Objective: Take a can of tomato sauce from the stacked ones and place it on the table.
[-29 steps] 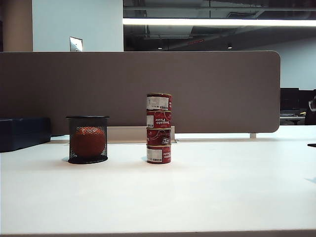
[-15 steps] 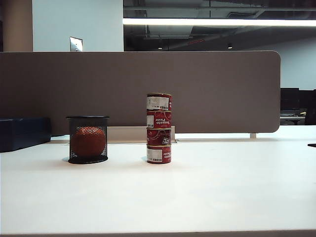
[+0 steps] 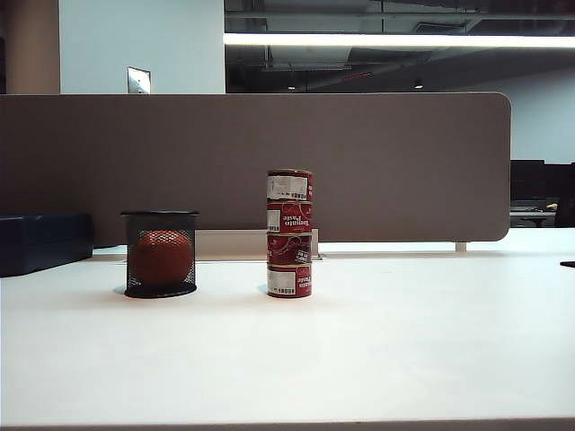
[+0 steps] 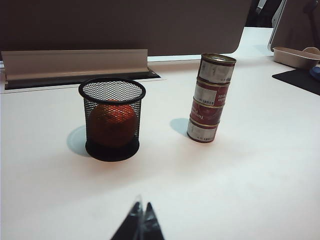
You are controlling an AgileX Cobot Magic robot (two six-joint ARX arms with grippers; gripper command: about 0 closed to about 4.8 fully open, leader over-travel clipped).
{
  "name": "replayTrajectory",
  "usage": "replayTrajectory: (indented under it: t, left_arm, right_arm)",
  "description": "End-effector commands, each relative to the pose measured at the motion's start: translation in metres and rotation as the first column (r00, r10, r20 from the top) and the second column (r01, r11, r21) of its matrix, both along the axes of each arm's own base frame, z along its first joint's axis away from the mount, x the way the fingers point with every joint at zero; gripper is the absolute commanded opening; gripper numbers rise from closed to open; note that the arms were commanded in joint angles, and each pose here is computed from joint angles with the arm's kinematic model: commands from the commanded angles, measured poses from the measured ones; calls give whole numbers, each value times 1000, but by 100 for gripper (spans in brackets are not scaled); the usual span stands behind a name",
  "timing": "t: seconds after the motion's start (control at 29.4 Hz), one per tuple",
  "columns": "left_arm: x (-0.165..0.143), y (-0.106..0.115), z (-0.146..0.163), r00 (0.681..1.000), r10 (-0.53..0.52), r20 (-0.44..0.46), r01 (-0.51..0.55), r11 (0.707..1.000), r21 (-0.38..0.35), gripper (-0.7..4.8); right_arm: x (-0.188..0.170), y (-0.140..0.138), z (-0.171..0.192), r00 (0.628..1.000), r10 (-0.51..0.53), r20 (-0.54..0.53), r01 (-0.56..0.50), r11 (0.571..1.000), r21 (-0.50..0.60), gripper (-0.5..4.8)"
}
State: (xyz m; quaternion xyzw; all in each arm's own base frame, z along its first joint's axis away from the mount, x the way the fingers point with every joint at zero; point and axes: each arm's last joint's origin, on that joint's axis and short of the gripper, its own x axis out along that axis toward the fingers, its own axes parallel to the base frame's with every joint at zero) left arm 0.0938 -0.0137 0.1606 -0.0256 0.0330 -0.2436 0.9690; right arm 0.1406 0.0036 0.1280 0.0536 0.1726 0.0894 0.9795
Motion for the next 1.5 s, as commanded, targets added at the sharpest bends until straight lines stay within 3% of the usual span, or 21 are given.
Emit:
replayTrajectory:
  t: [0.03,0.65,0.92,1.06,1.16,1.26,1.43,1.5]
  left_arm:
    - [0,0,3,1000,1,24,-1,1000,3,-5]
    - [0,0,3,1000,1,24,-1,1000,3,-5]
    - [0,0,3,1000,1,24,-1,1000,3,-5]
    - [0,0,3,1000,1,24,-1,1000,3,-5]
    - [0,0,3,1000,1,24,-1,1000,3,-5]
    - [0,0,3,1000,1,24,-1,1000,3,-5]
    - [0,0,3,1000,1,24,-1,1000,3,-5]
    - [0,0,3,1000,1,24,-1,1000,3,-5]
  right_arm:
    - [1,0,0,1000,2,4,-2,1000,-3,223]
    - [4,0,-16,993,-8,-118,7,1000,-5,220]
    - [7,0,-13,997,-5,-80,5,1000,-3,222]
    - [8,0,-10,998,-1,-56,2,1000,10,287]
    - [8,0,-10,998,-1,-55,1,1000,9,294]
    - [8,0,-9,999,-1,-43,2,1000,9,348]
    - [9,0,-7,1000,-2,-27,2,1000,8,360]
    - [9,0,-7,1000,-2,-27,3,1000,8,403]
